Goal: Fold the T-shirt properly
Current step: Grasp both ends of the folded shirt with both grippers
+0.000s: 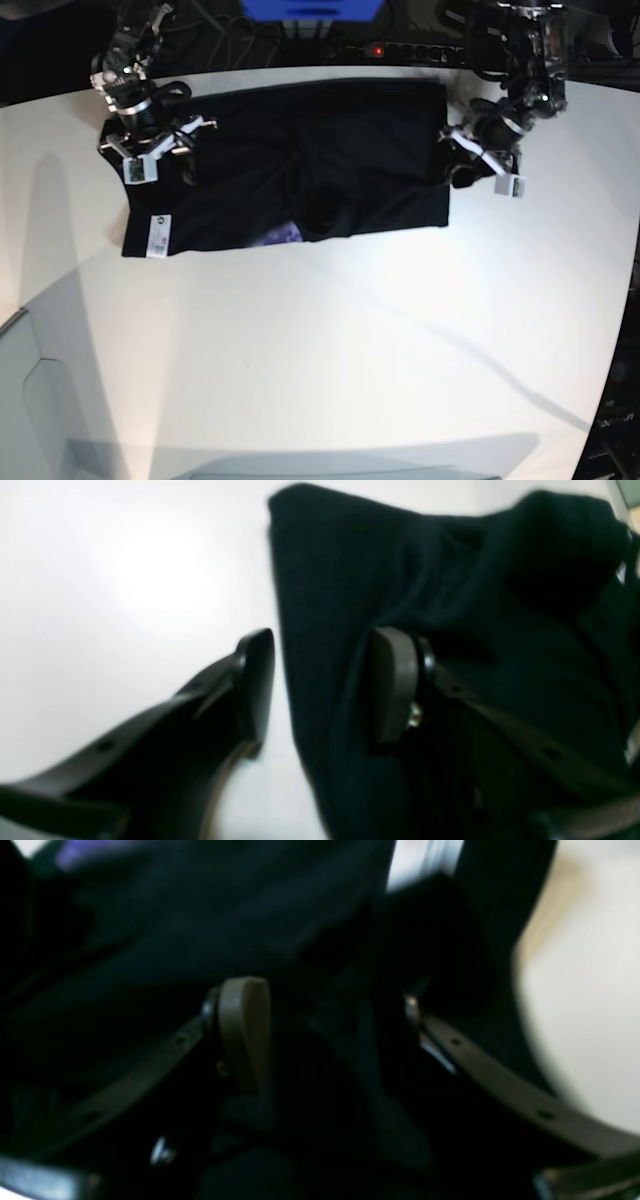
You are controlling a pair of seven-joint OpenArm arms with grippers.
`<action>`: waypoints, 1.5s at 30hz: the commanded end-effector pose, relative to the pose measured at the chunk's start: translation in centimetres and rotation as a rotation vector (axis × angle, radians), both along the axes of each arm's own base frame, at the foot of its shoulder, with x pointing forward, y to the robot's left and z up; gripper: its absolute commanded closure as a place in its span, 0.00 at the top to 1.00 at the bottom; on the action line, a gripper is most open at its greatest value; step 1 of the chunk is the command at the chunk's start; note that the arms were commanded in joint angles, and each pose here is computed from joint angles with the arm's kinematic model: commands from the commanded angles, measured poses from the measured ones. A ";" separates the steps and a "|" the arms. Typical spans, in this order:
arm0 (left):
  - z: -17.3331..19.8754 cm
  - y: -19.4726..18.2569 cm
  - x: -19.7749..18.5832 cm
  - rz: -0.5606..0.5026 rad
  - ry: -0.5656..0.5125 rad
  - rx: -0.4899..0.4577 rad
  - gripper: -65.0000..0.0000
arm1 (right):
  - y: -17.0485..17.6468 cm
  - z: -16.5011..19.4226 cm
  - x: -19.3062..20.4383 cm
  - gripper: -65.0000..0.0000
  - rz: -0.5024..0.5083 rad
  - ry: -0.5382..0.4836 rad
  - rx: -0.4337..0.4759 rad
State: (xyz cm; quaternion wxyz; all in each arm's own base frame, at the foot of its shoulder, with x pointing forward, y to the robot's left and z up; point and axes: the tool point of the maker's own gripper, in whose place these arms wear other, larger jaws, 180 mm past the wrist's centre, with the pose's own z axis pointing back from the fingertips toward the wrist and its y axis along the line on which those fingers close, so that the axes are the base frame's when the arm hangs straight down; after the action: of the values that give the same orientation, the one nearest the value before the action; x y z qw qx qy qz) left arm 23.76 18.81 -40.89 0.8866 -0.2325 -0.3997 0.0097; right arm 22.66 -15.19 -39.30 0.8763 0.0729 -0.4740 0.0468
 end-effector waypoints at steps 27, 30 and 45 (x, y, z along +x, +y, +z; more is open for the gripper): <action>1.4 1.0 3.2 -0.011 -0.071 0.085 0.46 | -3.9 -1.7 2.2 0.52 -0.142 -0.017 0.058; 1.4 1.0 3.3 -0.012 -0.072 0.088 0.46 | -4.0 -1.1 2.8 0.52 -0.143 -0.038 0.053; 1.5 1.0 3.3 -0.011 -0.075 0.085 0.46 | -5.6 -2.6 3.3 0.52 -0.216 -0.019 0.093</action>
State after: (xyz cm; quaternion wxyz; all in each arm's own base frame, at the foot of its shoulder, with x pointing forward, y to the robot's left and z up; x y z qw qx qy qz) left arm 26.14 19.49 -40.70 0.8903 -0.1976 -0.4098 -0.0185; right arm 25.91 -20.90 -41.92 0.8642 0.0609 -0.4933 -0.0779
